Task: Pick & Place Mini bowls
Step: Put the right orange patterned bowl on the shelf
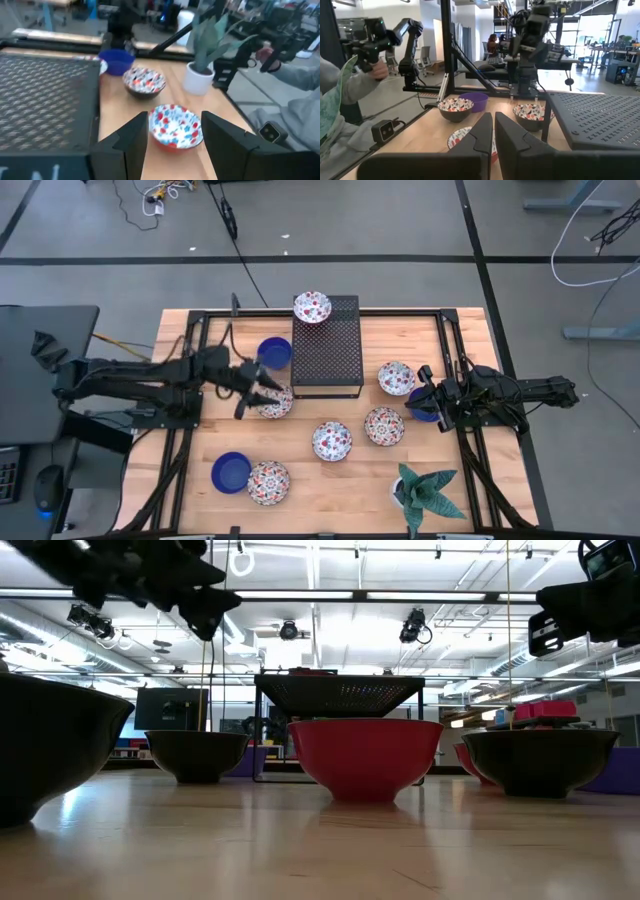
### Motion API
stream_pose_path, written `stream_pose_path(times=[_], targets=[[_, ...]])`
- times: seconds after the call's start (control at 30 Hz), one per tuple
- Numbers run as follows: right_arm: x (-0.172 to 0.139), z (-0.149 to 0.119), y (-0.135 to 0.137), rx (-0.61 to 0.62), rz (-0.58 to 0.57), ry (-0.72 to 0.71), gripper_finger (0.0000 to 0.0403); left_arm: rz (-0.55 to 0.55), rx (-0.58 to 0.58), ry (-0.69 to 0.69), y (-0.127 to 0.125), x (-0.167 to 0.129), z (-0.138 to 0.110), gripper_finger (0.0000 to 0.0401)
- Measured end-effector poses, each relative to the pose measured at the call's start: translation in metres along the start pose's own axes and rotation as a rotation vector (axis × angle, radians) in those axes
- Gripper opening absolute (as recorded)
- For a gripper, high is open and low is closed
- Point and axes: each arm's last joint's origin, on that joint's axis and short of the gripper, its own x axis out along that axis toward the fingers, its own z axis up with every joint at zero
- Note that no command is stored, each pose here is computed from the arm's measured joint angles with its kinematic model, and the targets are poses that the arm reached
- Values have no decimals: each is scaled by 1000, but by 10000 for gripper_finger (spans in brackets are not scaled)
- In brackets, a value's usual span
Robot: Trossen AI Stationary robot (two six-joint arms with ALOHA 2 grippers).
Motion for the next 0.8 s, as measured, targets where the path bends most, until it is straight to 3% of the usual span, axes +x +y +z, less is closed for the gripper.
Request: stream_pose_path(times=[0.17,0.3,0.43,0.63,0.8], targets=[[0,0,0,-2,0,0,23,12,36,-100,-18,3,-20,188],[0,2,0,-72,0,-18,23,20,60,-170,-30,3,-25,188],[-1,12,1,-152,-2,-126,23,23,108,-197,-41,4,-24,188],[-9,41,5,74,104,-416,23,46,138,-206,-46,4,-24,188],[-10,50,5,159,147,-510,23,46,139,-206,-46,4,-24,188]])
